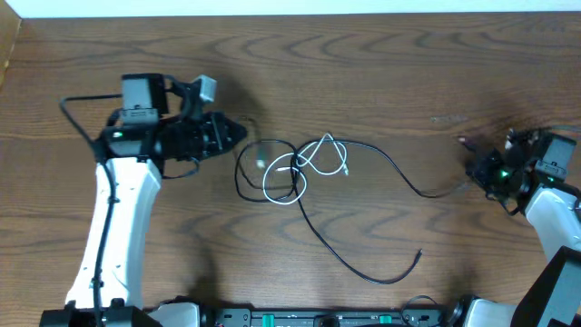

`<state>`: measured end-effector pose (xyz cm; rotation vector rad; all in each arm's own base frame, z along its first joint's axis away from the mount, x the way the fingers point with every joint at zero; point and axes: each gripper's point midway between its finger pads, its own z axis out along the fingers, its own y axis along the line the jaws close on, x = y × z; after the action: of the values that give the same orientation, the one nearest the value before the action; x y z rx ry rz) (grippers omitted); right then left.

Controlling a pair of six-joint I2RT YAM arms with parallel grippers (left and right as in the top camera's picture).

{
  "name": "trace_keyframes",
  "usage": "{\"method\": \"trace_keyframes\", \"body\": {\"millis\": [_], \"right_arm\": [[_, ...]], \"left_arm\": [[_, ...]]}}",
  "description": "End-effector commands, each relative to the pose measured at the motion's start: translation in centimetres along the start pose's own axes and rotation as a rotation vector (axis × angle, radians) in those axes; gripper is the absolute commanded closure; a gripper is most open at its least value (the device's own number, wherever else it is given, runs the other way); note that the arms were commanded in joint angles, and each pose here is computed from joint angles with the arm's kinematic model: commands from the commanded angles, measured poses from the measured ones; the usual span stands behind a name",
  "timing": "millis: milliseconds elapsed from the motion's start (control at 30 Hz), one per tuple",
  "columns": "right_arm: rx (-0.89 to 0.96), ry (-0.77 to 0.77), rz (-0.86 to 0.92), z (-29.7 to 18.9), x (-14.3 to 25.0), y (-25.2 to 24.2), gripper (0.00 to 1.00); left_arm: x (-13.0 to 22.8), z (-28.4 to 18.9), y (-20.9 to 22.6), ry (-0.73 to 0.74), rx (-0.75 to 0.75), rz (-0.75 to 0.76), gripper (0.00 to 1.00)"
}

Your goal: Untangle cables

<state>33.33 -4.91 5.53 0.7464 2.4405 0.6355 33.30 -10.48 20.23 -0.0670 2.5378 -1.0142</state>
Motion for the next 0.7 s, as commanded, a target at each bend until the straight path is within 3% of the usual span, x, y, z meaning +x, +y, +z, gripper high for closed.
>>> {"method": "trace_keyframes", "body": {"millis": [0, 67, 133, 333, 467, 667], "right_arm": [[-0.188, 0.037, -0.109, 0.1, 0.6, 3.7, 0.94], [-0.197, 0.009, -0.13, -0.1, -0.3, 4.2, 0.87], [-0.187, -0.029, -0.14, -0.4, -1.6, 4.6, 0.82], [-0.168, -0.002, -0.136, -0.9, -2.3, 6.6, 0.76], [-0.145, 0.087, -0.25, 0.4, 0.9, 8.8, 0.63], [-0.256, 0.225, -0.509, 2.0, 7.9, 15.4, 0.44]], "left_arm": [[1.0, 1.5, 0.1, 0.038, -0.097, 0.057, 0.83], [1.8, 2.2, 0.1, 0.062, -0.152, 0.084, 0.76], [2.7, 2.7, 0.1, 0.09, -0.196, 0.107, 0.76], [4.4, 3.4, 0.0, 0.138, -0.275, 0.158, 0.73], [4.4, 3.5, 0.1, 0.138, -0.29, 0.165, 0.72], [4.6, 3.9, 2.7, 0.148, -0.397, 0.153, 0.71]]}}
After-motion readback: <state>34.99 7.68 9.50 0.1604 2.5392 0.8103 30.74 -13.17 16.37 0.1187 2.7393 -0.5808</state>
